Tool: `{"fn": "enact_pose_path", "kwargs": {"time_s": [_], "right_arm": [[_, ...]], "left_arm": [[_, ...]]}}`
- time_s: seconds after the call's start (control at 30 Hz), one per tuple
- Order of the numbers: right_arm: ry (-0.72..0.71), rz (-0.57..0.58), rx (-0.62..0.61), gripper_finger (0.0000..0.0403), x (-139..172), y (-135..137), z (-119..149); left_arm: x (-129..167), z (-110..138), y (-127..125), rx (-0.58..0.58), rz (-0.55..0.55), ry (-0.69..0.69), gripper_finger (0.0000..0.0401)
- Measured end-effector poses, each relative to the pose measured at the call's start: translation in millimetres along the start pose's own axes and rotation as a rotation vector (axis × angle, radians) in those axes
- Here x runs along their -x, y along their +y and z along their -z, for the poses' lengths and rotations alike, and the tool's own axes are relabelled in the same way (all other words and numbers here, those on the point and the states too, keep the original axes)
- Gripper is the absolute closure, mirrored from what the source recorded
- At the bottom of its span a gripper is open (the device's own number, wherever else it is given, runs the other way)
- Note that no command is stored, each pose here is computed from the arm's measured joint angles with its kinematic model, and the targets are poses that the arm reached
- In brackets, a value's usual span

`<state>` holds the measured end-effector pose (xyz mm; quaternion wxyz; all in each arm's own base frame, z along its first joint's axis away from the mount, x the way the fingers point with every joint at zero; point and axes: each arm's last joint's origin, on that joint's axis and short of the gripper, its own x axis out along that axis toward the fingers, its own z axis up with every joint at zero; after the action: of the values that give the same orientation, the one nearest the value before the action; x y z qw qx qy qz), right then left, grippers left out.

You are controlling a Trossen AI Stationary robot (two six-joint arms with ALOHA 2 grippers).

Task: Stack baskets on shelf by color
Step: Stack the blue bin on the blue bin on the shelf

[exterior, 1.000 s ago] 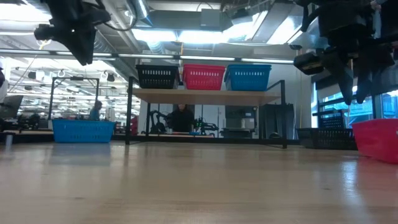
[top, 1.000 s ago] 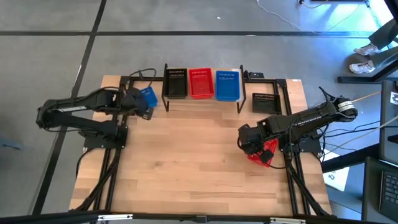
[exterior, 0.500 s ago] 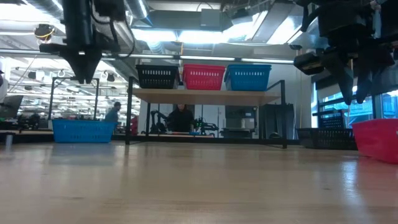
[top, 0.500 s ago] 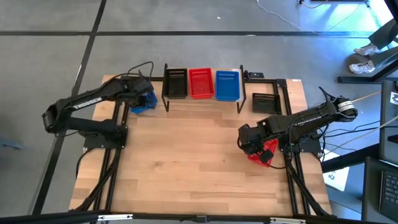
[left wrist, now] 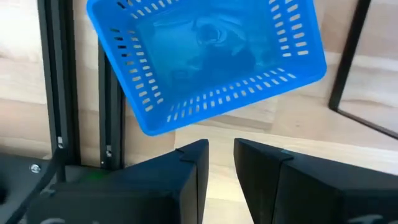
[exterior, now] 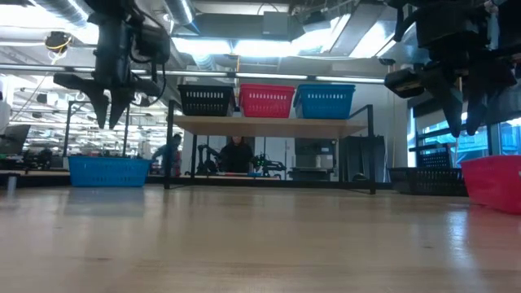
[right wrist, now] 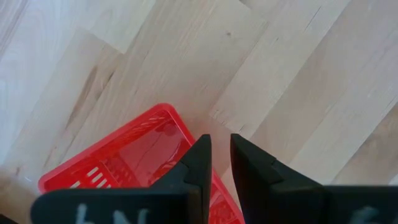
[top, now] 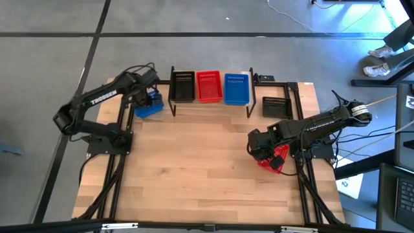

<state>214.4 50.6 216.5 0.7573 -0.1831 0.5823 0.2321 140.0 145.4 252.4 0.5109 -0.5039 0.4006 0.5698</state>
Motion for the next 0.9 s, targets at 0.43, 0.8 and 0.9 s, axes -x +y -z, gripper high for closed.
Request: {"fn": "enact_pose_path", "kwargs": {"time_s": [0.43, 0.8, 0.9], "right_arm": [[-0.001, 0.000, 0.001, 0.0344, 0.0, -0.1, 0.0], [-0.001, 0.000, 0.005, 0.0344, 0.0, 0.0, -0.1], [-0.001, 0.000, 0.002, 0.0344, 0.0, -0.1, -0.1]], "left_arm": [[-23.5, -8.2, -10.5, -0.633, -0.037, 0.097, 0.0332], [-42.0, -13.0, -21.9, -0.766, -0.011, 0.149, 0.0332], [-48.6, -14.0, -24.6, -0.767, -0.021, 0.170, 0.0332]]}}
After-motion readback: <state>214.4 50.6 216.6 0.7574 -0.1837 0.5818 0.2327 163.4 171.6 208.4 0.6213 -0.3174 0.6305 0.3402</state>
